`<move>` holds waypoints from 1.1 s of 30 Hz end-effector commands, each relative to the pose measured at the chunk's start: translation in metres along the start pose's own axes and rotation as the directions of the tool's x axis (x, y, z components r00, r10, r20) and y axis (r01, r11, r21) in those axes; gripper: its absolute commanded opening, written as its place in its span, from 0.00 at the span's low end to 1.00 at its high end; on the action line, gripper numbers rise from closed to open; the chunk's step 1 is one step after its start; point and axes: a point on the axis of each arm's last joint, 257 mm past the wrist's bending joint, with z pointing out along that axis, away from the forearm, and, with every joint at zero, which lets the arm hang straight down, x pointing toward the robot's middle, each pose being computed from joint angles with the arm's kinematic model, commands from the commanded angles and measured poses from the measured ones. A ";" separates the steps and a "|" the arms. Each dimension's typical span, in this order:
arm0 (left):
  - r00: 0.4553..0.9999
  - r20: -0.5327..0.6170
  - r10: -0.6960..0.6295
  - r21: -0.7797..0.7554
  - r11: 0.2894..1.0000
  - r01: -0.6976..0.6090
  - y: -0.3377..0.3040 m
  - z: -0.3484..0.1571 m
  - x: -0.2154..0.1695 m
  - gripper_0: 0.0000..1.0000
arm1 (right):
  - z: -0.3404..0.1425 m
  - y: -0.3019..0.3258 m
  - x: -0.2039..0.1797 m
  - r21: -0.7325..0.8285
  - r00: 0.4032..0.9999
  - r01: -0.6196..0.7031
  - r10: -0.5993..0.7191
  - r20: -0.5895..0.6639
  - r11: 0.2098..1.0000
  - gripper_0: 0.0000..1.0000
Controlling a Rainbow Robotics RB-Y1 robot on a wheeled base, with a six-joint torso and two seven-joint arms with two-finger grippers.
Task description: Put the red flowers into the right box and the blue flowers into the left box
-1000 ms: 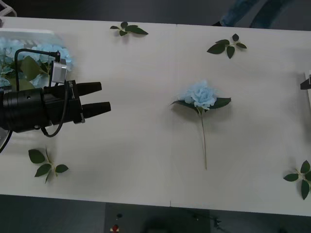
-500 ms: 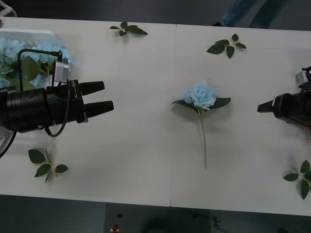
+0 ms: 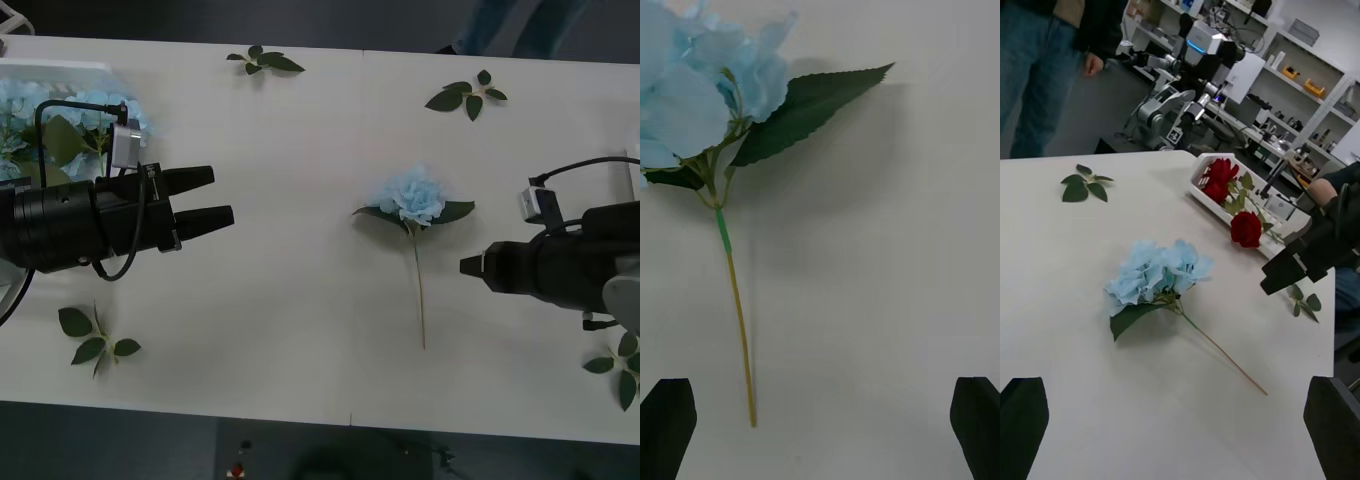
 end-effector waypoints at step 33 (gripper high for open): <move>0.998 0.025 0.060 0.024 0.998 -0.060 -0.006 0.009 -0.019 1.00 | 0.127 0.072 -0.056 0.052 0.991 0.048 -0.054 0.119 0.997 1.00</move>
